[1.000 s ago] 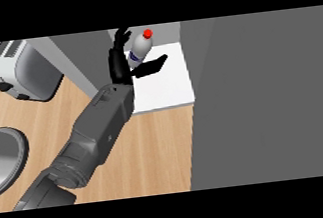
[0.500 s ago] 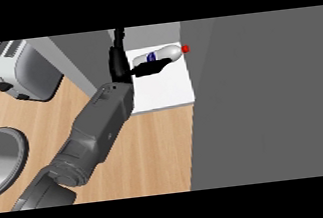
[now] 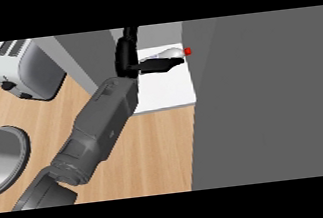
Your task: Pick up the bottled water, place it into the cabinet and close the cabinet
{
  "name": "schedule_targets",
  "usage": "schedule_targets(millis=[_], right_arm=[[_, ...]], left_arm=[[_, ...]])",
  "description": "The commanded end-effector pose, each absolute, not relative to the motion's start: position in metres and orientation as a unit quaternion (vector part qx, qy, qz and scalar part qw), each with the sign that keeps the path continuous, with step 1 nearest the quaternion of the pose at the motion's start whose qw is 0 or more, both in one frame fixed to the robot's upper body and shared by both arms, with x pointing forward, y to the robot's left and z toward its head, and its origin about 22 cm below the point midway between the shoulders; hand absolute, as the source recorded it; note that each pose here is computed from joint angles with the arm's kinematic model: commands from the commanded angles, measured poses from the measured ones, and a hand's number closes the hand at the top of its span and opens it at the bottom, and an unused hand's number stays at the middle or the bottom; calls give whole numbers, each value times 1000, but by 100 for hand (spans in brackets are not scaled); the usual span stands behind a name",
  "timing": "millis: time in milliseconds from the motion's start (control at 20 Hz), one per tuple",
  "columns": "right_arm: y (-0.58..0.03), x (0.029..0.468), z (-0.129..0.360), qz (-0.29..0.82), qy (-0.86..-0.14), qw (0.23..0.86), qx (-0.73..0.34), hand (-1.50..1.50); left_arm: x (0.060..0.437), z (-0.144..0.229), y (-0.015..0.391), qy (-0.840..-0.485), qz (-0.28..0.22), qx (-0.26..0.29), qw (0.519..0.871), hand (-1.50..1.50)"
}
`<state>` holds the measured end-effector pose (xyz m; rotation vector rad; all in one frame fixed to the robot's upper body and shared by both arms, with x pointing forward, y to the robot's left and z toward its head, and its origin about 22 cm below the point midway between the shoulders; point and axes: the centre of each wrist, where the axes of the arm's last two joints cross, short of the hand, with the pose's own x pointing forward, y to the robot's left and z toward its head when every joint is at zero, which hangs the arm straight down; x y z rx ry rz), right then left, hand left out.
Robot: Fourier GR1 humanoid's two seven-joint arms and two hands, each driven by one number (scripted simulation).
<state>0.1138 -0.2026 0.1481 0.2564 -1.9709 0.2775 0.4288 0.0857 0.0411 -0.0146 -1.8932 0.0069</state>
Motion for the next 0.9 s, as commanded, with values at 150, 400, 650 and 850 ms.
schedule_targets(millis=[150,400,650,850], right_arm=[[-208,102,163,113,-832,533,106,-150],[-213,93,160,110,-829,540,92,-150],[-209,88,172,120,-827,541,94,-150],[-206,97,168,153,-824,539,80,-150]], left_arm=[[420,42,78,-812,24,-97,576,-150],[406,47,69,-805,26,-128,579,-150],[361,23,64,-793,27,-139,592,150],[330,12,91,-792,39,-145,591,150]])
